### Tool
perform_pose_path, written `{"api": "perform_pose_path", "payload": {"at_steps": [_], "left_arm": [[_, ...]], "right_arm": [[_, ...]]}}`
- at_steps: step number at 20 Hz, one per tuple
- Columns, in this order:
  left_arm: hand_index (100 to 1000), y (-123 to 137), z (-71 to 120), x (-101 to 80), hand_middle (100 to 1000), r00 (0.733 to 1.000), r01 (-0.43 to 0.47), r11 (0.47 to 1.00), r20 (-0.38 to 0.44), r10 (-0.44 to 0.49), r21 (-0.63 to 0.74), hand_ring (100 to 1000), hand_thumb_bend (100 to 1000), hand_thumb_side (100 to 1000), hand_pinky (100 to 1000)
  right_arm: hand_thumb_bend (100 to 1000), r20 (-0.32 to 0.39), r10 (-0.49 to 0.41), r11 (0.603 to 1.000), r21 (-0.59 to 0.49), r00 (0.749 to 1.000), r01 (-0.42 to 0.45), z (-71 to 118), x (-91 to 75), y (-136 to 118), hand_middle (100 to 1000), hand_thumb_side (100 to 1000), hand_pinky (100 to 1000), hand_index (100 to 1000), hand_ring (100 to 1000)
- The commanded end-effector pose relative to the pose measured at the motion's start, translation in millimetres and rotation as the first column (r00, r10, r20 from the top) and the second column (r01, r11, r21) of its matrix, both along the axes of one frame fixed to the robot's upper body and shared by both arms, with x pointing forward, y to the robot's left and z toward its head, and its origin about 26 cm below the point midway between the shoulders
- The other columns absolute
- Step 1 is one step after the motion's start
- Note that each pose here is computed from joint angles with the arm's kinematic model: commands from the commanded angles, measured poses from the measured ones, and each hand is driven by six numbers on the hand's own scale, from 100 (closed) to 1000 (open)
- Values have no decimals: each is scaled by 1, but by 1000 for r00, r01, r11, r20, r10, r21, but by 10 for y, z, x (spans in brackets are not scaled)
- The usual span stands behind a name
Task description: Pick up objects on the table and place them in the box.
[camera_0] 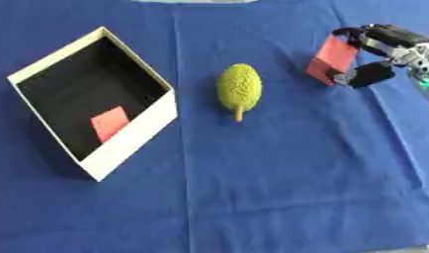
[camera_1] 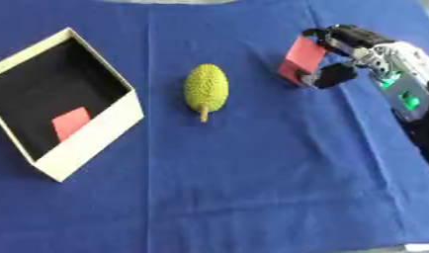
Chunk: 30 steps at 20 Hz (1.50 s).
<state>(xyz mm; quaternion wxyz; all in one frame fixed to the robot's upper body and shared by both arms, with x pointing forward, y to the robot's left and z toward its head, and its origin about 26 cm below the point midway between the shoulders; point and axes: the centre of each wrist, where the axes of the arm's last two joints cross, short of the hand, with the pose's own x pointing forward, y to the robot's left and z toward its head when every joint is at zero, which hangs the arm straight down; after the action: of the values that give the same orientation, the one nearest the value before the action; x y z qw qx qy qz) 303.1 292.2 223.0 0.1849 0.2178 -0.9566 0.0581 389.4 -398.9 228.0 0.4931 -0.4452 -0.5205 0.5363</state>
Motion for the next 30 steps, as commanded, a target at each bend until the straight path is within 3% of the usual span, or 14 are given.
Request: {"api": "perform_pose_path", "payload": {"at_steps": [1, 3, 8, 11, 13, 17, 21, 24, 30], "left_arm": [[803, -12, 79, -23, 764, 1000, 9, 1000, 24, -9, 9, 777, 127, 721, 703], [802, -13, 78, -23, 763, 1000, 9, 1000, 22, -9, 10, 777, 126, 723, 703], [800, -8, 76, -25, 763, 1000, 7, 1000, 17, -7, 13, 778, 125, 724, 703], [799, -5, 73, -26, 763, 1000, 5, 1000, 13, -5, 16, 778, 124, 725, 703], [798, 0, 70, -28, 763, 1000, 4, 1000, 12, -4, 17, 778, 124, 725, 703], [797, 10, 67, -31, 763, 1000, -1, 1000, 13, 0, 19, 778, 125, 724, 703], [797, 13, 64, -32, 763, 1000, -2, 1000, 13, 2, 19, 778, 129, 723, 704], [797, 4, 57, -32, 763, 1000, 2, 1000, 9, -2, 20, 778, 127, 722, 704], [797, -11, 49, -29, 763, 1000, 11, 1000, 6, -12, 18, 779, 130, 718, 705]], "right_arm": [[160, 20, -21, 1000, 15, 1000, 21, 58, -22, -50, 419, 455, 774, 965, 658], [104, 35, -7, 999, 33, 999, 6, 76, -28, -29, 408, 467, 770, 955, 651], [100, 80, 30, 996, 81, 996, -37, 233, -73, 13, 368, 377, 762, 935, 631], [100, 115, 54, 993, 101, 992, -66, 393, -120, 55, 350, 334, 760, 923, 620], [100, 149, 78, 991, 100, 986, -94, 531, -166, 102, 345, 252, 762, 918, 618], [100, 232, 149, 983, 67, 961, -169, 857, -277, 258, 332, 158, 764, 908, 605], [100, 297, 296, 953, -25, 908, -302, 1201, -408, 616, 333, 123, 773, 912, 603], [100, 293, 424, 905, -98, 857, -414, 1365, -449, 986, 330, 121, 774, 910, 601], [100, 270, 588, 806, -114, 763, -581, 1536, -251, 1766, 326, 126, 778, 900, 601]]}}
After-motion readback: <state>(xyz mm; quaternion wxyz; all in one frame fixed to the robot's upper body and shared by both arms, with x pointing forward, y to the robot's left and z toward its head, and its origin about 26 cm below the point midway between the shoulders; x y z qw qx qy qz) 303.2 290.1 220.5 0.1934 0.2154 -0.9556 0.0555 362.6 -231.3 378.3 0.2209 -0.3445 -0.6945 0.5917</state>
